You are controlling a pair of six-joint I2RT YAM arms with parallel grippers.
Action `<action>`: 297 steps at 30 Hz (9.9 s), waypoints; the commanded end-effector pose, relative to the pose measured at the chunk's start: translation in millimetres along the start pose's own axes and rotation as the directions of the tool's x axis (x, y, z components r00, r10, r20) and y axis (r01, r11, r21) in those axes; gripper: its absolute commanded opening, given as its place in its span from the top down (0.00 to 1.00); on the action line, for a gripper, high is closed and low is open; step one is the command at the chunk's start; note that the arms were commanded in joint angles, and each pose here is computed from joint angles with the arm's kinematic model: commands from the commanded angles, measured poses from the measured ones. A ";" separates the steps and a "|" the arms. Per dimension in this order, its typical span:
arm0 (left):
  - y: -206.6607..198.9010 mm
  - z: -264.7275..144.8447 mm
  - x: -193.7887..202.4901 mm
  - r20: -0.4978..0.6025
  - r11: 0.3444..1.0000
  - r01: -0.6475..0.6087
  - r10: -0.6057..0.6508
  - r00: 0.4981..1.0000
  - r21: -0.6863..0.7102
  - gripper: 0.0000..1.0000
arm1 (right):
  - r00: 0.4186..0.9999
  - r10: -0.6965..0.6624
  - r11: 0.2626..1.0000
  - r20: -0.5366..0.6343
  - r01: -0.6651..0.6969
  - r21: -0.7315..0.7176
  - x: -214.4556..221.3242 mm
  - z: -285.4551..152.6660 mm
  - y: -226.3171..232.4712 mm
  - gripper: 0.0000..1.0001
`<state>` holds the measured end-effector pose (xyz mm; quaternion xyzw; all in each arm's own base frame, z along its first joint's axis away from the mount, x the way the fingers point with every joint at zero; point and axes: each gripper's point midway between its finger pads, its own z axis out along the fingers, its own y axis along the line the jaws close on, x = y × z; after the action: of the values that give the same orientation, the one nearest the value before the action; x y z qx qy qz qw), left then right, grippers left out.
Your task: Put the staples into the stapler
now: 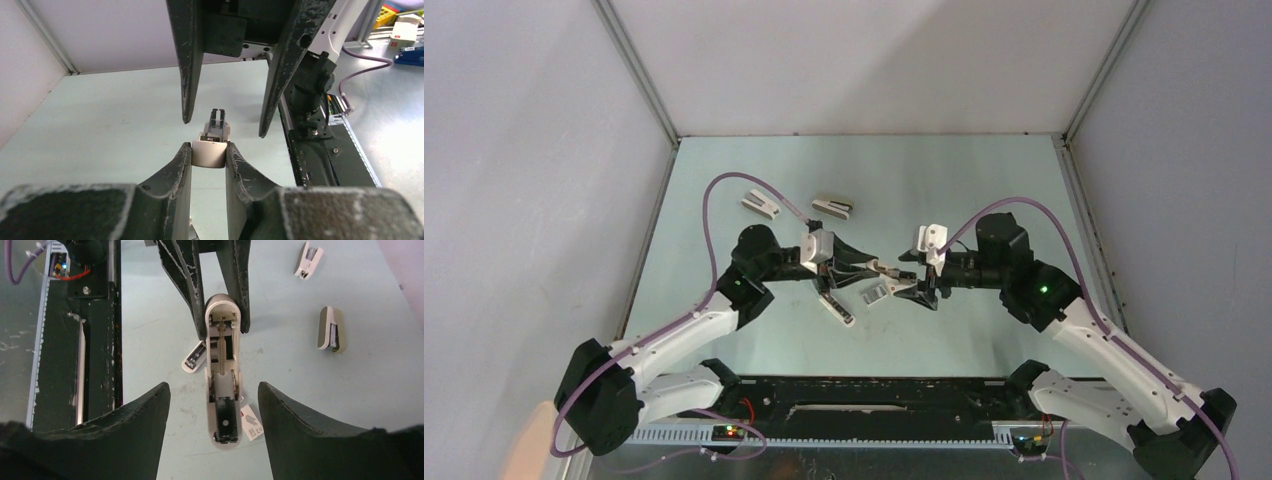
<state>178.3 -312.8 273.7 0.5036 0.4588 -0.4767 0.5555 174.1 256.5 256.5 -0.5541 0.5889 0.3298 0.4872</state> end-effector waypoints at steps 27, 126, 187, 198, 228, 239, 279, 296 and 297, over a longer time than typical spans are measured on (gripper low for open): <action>2.8 2.6 -35.0 0.089 0.997 -0.060 0.064 0.994 -0.046 0.81 | 0.995 -0.045 0.998 -0.085 0.049 0.051 10.4 14.0 -12.2 1.00; 62.0 -279.5 2.4 -0.031 0.033 -0.021 -0.374 0.927 -0.999 0.00 | 0.564 0.737 0.641 -0.372 -0.407 0.651 167.3 120.4 -41.7 0.68; 63.0 -275.9 7.1 -0.035 0.050 -0.017 -0.388 0.921 -0.999 0.00 | 0.452 0.848 0.464 -0.279 -0.376 0.802 230.7 117.0 -45.9 0.77; 63.8 -274.4 7.5 -0.036 0.056 -0.015 -0.390 0.920 -0.998 0.00 | 0.468 0.841 0.472 -0.271 -0.390 0.791 221.2 116.9 -47.2 0.84; 62.5 -281.6 3.1 -0.026 0.023 -0.019 -0.376 0.926 -1.000 0.00 | 0.744 0.611 0.757 -0.271 -0.449 0.475 125.4 184.9 -2.4 0.86; 62.2 -282.2 3.3 -0.023 0.020 -0.017 -0.374 0.927 -1.000 0.00 | 0.751 0.581 0.786 -0.313 -0.420 0.453 141.4 200.4 11.5 0.86; 64.0 -281.6 6.9 -0.027 0.021 -0.020 -0.386 0.922 -1.000 0.00 | 0.751 0.542 0.810 -0.377 -0.347 0.473 159.3 196.2 13.2 0.87; 64.6 -280.2 6.9 -0.026 0.028 -0.017 -0.385 0.922 -0.999 0.00 | 0.759 0.525 0.825 -0.386 -0.342 0.450 162.3 193.0 17.5 0.84; 64.7 -279.8 7.3 -0.028 0.030 -0.017 -0.387 0.922 -0.999 0.00 | 0.758 0.522 0.827 -0.391 -0.339 0.447 163.2 192.4 18.0 0.84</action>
<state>229.6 -30.4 251.8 -0.0109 0.8028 -0.0143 0.5960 211.8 384.8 40.9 -0.3576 0.8628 0.1730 0.3127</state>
